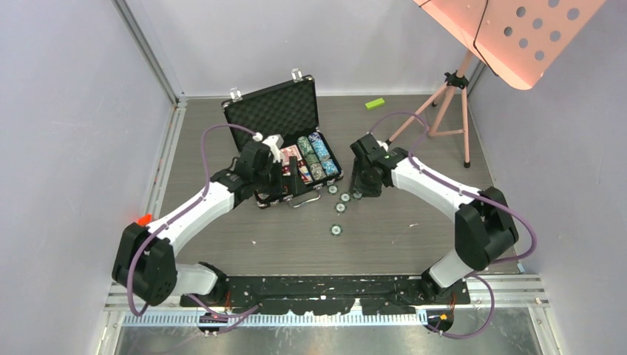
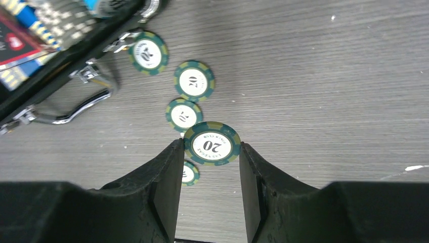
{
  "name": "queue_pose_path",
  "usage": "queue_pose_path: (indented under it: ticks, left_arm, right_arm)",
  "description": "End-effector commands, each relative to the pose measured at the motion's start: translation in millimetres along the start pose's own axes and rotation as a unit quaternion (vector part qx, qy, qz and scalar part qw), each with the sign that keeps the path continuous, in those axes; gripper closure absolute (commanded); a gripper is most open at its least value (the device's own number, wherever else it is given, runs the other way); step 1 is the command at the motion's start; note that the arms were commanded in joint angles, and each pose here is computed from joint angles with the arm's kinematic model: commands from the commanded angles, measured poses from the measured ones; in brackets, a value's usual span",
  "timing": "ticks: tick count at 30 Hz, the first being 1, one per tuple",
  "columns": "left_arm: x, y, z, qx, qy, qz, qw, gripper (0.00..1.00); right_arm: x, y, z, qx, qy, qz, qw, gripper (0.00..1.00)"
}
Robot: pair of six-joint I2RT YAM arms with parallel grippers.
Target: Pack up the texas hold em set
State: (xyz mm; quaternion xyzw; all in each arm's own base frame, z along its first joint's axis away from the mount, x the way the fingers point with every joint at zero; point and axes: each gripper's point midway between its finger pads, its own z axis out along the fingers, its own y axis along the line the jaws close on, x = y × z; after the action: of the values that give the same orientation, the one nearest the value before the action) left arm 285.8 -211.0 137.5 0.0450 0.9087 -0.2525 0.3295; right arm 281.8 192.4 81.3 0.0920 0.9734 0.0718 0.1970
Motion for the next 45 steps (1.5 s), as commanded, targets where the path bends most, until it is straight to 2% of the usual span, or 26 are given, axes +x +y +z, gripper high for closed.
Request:
queue_pose_path:
  ticks: [1, 6, 13, 22, 31, 34, 39, 43, 45]
  left_arm:
    - [-18.1, -50.4, 3.5, 0.113, 0.013, -0.022, 0.993, 0.01]
    - [-20.7, -80.6, 10.7, 0.188, 0.056, -0.047, 0.979, 0.01]
    - [-26.5, -104.5, 18.0, 0.248, 0.093, -0.102, 0.959, 0.10]
    - [-12.6, -111.9, 30.6, 0.270, 0.163, -0.148, 0.937, 0.21]
    - [-7.8, -112.7, 37.3, 0.271, 0.188, -0.171, 0.929, 0.26]
    - [-6.0, -114.0, 36.9, 0.276, 0.196, -0.173, 0.925, 0.31]
    - [-0.6, -116.6, 36.3, 0.286, 0.210, -0.173, 0.919, 0.44]
    - [4.5, -117.0, 39.0, 0.291, 0.223, -0.181, 0.913, 0.46]
    - [3.4, -113.4, 42.6, 0.284, 0.213, -0.177, 0.918, 0.47]
  right_arm:
    - [-8.9, 18.2, -16.6, -0.064, -0.029, -0.021, 0.997, 0.69]
    - [-6.2, 47.7, -33.4, -0.159, -0.027, -0.036, 0.986, 0.71]
    - [-2.2, 77.4, -61.2, -0.273, -0.042, -0.061, 0.959, 0.72]
    - [0.2, 91.7, -80.9, -0.331, -0.061, -0.100, 0.936, 0.73]
    - [1.7, 93.9, -85.0, -0.334, -0.070, -0.121, 0.932, 0.74]
    - [-0.7, 93.7, -84.3, -0.329, -0.076, -0.122, 0.933, 0.75]
    - [-4.3, 95.0, -82.4, -0.323, -0.083, -0.126, 0.934, 0.76]
    - [-5.7, 96.5, -79.0, -0.320, -0.084, -0.129, 0.935, 0.76]
    - [-6.5, 94.2, -75.0, -0.309, -0.085, -0.127, 0.939, 0.77]
